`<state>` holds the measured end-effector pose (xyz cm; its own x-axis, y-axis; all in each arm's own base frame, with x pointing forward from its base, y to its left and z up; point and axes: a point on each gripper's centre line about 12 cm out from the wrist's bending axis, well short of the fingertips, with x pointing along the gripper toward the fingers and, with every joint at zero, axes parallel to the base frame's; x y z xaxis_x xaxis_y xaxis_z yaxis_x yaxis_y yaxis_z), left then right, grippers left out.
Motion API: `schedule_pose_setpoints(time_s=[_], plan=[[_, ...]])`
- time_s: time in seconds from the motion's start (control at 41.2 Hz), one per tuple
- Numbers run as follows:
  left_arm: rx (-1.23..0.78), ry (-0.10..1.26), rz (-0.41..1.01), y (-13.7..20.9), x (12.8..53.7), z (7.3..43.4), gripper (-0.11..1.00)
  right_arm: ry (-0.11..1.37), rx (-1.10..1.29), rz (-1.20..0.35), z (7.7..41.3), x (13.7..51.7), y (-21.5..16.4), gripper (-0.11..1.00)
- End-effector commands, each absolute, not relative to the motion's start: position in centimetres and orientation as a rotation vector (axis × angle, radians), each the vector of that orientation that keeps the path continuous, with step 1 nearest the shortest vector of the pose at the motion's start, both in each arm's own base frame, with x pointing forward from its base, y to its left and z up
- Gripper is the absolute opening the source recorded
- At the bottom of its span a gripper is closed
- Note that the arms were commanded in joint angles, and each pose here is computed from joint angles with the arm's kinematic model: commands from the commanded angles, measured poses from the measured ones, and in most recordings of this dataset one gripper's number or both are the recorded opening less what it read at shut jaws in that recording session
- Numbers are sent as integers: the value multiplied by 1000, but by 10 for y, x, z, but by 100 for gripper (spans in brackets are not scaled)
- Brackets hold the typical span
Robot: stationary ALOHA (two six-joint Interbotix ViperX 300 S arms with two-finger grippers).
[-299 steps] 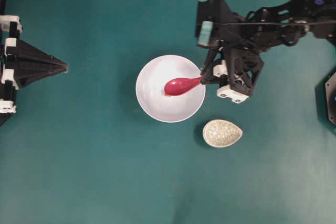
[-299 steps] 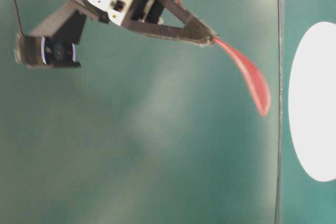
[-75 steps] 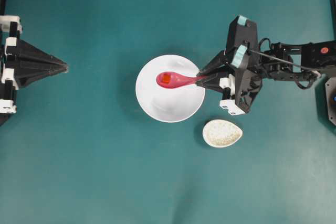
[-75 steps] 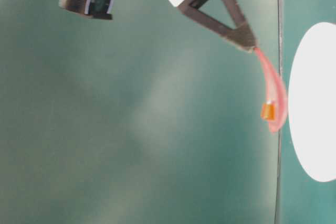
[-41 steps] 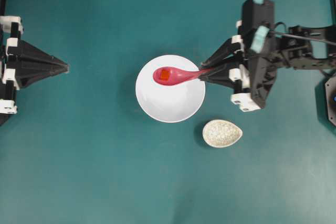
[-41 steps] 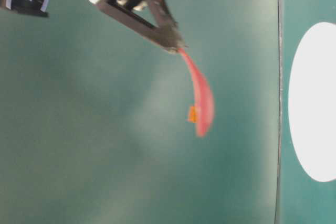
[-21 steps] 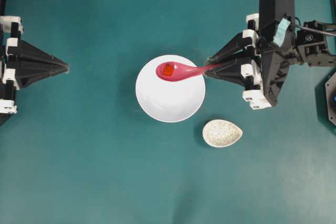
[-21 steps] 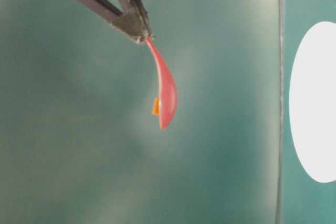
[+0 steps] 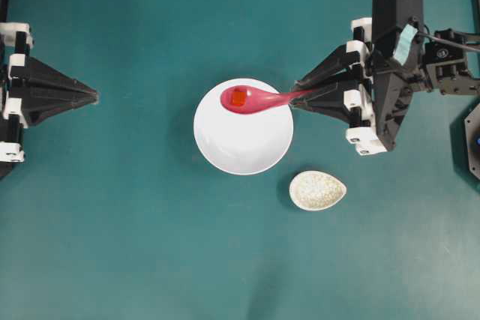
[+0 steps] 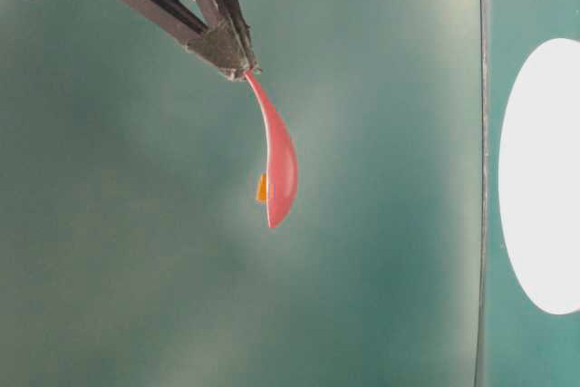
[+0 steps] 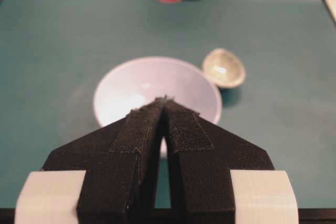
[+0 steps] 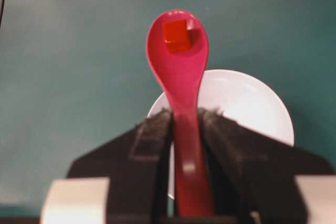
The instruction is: Grip the spoon and scoop the red block from the bowl with right arm.
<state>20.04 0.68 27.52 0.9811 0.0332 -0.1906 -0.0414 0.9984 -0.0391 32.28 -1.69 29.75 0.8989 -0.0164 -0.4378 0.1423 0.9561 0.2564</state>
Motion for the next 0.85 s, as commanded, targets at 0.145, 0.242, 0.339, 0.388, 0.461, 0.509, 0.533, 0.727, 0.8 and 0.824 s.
schedule_pose_setpoints(time_s=[0.145, 0.242, 0.339, 0.388, 0.461, 0.509, 0.533, 0.727, 0.8, 0.824], plan=[[-41, 159, 40, 8, 204, 287, 0, 401, 283, -78, 309, 323, -16, 25], [-41, 157, 40, 8, 204, 288, 0, 401, 283, -78, 309, 323, -16, 25], [-40, 157, 40, 8, 204, 288, 0, 401, 283, -78, 309, 323, -16, 25], [-41, 159, 40, 8, 204, 287, 0, 400, 283, -80, 309, 323, -17, 25], [-40, 163, 40, 8, 204, 286, 0, 402, 283, -78, 309, 322, -16, 25], [-38, 163, 40, 8, 204, 286, 0, 400, 283, -80, 309, 323, -17, 25], [-40, 163, 40, 8, 204, 286, 0, 401, 284, -78, 309, 323, -16, 25], [-40, 163, 40, 8, 204, 286, 0, 394, 284, -80, 310, 323, -17, 25], [-41, 163, 40, 8, 204, 286, 0, 393, 283, -80, 310, 323, -17, 25], [-41, 165, 40, 8, 204, 286, 0, 391, 283, -81, 310, 323, -17, 25]])
